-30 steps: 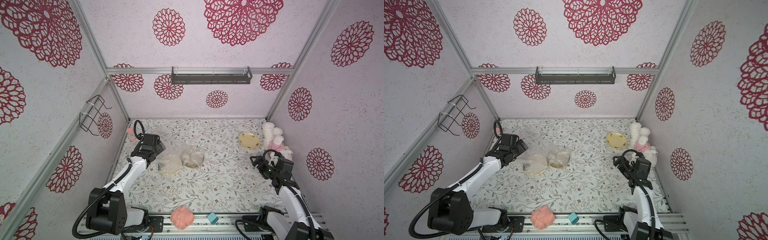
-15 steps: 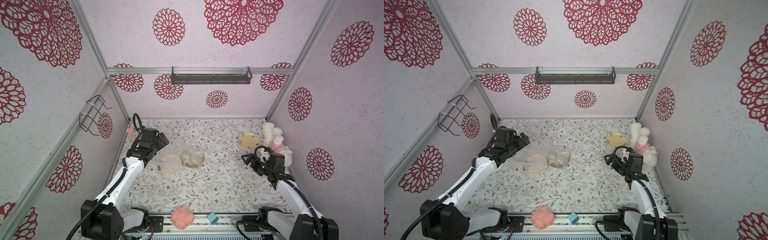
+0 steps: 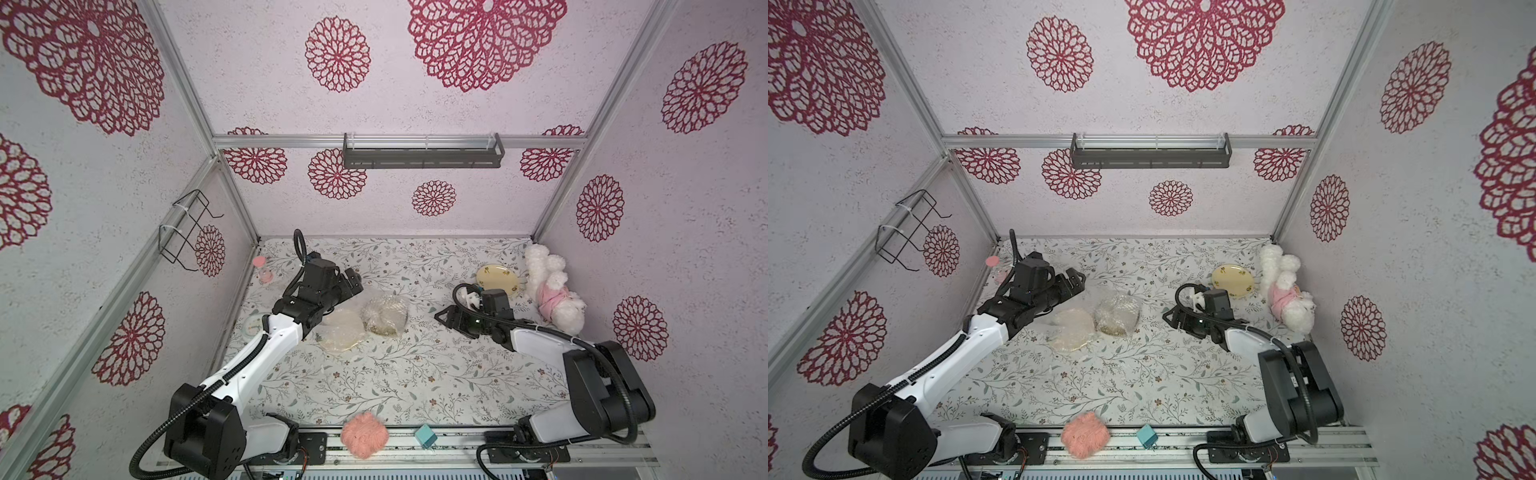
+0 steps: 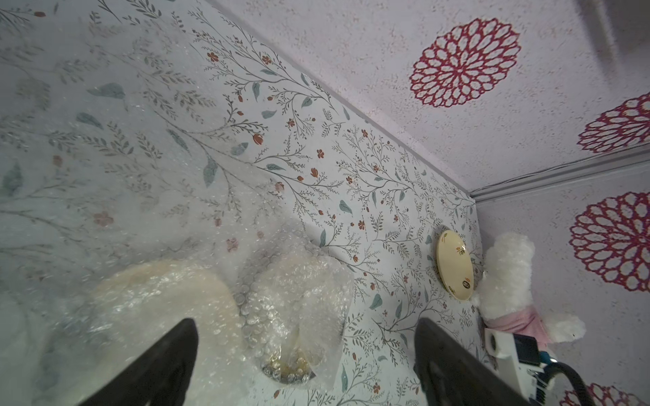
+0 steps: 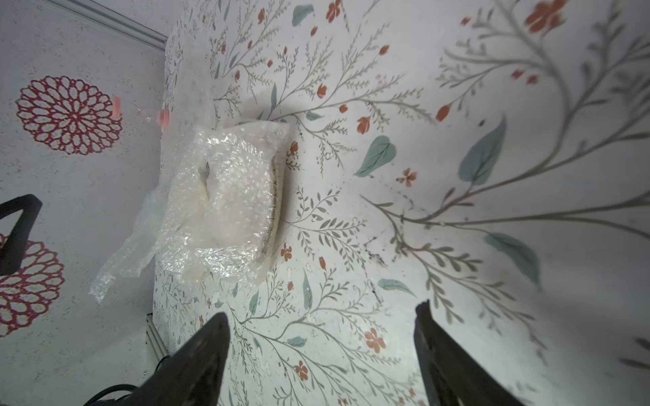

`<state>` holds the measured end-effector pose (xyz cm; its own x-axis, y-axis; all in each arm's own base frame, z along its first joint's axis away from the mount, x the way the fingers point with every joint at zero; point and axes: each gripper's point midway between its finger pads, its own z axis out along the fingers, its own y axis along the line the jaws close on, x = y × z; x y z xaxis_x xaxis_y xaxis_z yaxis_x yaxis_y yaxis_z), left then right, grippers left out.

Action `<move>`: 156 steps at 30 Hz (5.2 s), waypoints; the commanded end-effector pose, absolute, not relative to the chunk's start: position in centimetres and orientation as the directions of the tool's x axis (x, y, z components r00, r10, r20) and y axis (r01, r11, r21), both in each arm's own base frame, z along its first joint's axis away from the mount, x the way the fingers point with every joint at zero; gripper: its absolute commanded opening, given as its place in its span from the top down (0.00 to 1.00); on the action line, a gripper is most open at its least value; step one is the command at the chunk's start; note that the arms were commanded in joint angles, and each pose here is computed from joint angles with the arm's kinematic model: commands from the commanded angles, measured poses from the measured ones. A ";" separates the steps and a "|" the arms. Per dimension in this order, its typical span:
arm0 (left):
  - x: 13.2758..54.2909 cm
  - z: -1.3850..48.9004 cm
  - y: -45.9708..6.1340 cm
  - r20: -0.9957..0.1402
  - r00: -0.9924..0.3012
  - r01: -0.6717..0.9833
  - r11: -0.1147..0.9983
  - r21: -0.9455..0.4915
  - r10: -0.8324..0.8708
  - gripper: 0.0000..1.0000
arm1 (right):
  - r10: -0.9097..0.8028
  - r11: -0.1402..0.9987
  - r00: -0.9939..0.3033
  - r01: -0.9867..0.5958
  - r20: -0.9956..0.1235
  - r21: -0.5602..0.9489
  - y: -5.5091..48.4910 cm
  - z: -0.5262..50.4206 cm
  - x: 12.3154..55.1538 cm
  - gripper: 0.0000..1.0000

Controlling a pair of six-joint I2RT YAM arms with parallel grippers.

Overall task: Unpack dinner plates from bubble wrap
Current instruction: Move the bubble wrap to the center of the board, then unwrap the bubble wrap at the center of the board.

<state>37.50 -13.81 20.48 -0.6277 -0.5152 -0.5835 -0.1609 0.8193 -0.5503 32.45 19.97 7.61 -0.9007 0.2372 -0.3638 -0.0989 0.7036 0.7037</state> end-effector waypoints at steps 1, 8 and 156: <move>37.2 20.5 -13.8 -0.578 -0.616 -0.162 0.804 -0.572 -0.535 0.03 | 0.261 0.654 -0.873 -0.155 -0.413 0.740 22.6 9.6 34.6 0.25; 36.1 20.2 -13.2 -0.585 -0.616 -0.168 0.814 -0.556 -0.527 0.03 | 0.234 0.636 -0.890 -0.164 -0.390 0.754 26.5 8.4 35.9 0.34; 31.6 2.1 -37.8 -0.356 -0.906 0.041 0.791 -0.611 -0.228 0.81 | -0.230 0.953 -0.811 -0.300 -0.537 0.044 16.7 7.3 28.6 0.23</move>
<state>31.71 -37.70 1.85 -0.9065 -0.2344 -0.3513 0.0402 0.7802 -0.6243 27.40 17.27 6.65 -0.8392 -0.2261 -0.4946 -0.3168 0.9425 0.1066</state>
